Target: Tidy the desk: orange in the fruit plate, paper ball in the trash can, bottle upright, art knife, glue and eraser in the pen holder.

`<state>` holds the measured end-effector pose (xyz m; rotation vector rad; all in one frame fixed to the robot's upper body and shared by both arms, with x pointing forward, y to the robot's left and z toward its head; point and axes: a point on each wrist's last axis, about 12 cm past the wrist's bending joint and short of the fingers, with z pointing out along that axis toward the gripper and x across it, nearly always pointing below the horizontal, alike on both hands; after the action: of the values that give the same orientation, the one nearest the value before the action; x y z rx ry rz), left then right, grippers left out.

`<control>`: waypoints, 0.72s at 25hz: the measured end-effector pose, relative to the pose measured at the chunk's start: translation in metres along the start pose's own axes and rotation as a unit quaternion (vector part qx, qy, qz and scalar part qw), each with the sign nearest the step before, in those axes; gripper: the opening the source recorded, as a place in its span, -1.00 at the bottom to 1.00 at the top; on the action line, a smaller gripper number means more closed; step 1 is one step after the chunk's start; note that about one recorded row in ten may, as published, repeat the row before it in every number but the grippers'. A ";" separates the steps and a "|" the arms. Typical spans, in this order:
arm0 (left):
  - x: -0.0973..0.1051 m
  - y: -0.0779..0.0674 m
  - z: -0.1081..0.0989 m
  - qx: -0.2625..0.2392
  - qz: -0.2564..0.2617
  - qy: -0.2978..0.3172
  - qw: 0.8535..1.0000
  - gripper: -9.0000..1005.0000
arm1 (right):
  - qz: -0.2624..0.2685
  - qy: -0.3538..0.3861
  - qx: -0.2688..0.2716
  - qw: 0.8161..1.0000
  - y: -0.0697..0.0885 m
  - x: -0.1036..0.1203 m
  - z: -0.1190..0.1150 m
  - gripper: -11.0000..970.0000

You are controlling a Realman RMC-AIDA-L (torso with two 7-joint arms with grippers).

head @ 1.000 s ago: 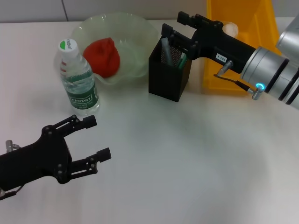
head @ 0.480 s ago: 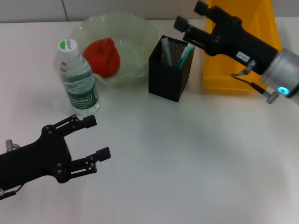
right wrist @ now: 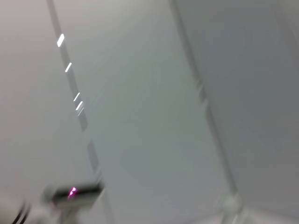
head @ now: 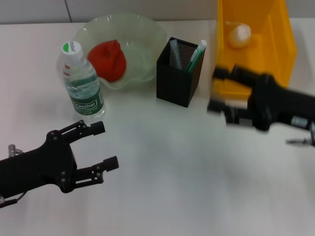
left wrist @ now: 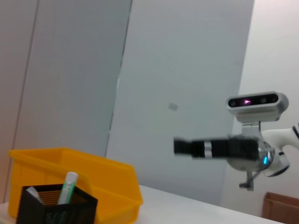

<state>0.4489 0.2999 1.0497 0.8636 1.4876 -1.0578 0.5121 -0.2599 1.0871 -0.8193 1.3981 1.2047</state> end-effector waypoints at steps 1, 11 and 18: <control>0.000 0.000 0.001 0.005 0.000 0.001 1.000 0.67 | 0.001 0.023 -0.013 1.000 0.003 0.004 -0.002 0.72; 0.001 0.000 0.006 0.055 -0.011 0.048 0.997 0.66 | -0.003 0.125 -0.071 0.990 0.012 0.023 -0.002 0.72; 0.004 0.000 0.010 0.062 -0.007 0.062 0.996 0.66 | -0.009 0.141 -0.081 0.987 0.014 0.030 0.006 0.71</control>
<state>0.4513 0.2906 1.0452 1.0241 1.5453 -1.1341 0.4953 -0.2464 1.0620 -1.1485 1.5277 1.2348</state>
